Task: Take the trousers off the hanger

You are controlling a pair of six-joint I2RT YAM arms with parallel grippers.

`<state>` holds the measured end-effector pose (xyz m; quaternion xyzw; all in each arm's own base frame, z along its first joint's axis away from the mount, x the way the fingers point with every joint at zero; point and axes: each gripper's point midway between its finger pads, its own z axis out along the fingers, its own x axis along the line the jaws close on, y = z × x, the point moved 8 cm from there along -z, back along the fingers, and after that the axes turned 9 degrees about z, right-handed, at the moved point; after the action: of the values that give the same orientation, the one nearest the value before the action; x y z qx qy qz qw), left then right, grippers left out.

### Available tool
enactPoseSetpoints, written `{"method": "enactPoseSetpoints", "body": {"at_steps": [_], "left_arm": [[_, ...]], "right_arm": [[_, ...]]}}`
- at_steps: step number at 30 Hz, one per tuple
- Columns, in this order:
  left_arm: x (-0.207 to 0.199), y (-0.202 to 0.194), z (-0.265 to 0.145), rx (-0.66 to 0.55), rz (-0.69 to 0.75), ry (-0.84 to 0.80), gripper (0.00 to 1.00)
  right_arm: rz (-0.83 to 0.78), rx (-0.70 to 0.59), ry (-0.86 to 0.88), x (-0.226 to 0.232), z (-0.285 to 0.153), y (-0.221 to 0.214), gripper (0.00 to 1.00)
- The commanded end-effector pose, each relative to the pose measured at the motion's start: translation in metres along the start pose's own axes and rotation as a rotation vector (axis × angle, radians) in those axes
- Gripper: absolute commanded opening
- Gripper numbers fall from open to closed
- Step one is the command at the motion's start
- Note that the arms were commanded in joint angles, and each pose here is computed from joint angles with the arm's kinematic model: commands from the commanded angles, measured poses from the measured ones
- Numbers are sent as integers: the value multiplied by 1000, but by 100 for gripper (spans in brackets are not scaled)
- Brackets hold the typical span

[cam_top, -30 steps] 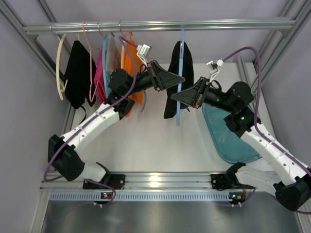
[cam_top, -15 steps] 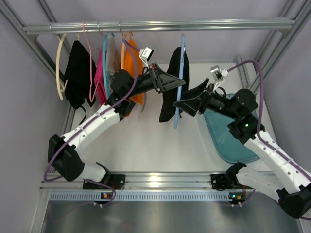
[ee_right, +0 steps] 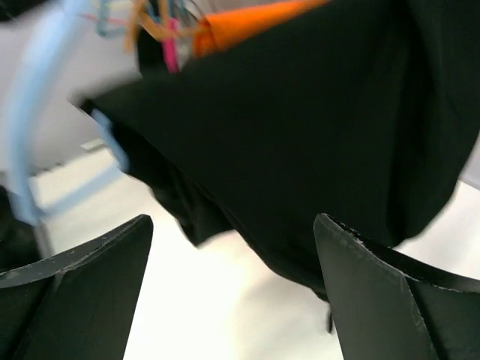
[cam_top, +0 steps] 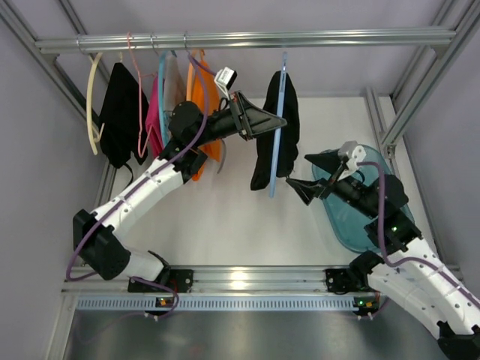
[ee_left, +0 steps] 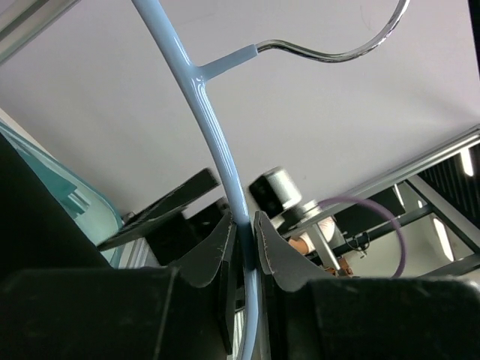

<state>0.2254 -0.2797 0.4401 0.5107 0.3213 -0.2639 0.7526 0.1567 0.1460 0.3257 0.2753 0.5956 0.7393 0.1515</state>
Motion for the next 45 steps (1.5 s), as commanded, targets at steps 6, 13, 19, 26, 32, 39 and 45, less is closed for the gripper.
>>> {"method": "enactPoseSetpoints", "body": {"at_steps": [6, 13, 19, 26, 32, 39, 45], "left_arm": [[-60, 29, 3, -83, 139, -178, 0], [-54, 30, 6, -84, 129, -150, 0], [-56, 31, 7, -77, 133, -160, 0], [-53, 31, 9, -72, 126, -157, 0], [-52, 31, 9, -71, 125, -156, 0], [-54, 30, 7, -71, 132, -158, 0], [-57, 29, 4, -67, 135, -164, 0]], "right_arm": [[-203, -83, -138, -30, 13, -2, 85], [-164, -110, -61, -24, 41, 19, 84], [-123, -93, 2, -16, 50, 18, 86], [-133, -79, 37, -12, 58, 14, 87], [-171, -78, 33, -11, 60, 15, 88], [-210, -90, -154, -32, 65, 15, 79], [-258, -73, -190, -40, 66, 11, 75]]}}
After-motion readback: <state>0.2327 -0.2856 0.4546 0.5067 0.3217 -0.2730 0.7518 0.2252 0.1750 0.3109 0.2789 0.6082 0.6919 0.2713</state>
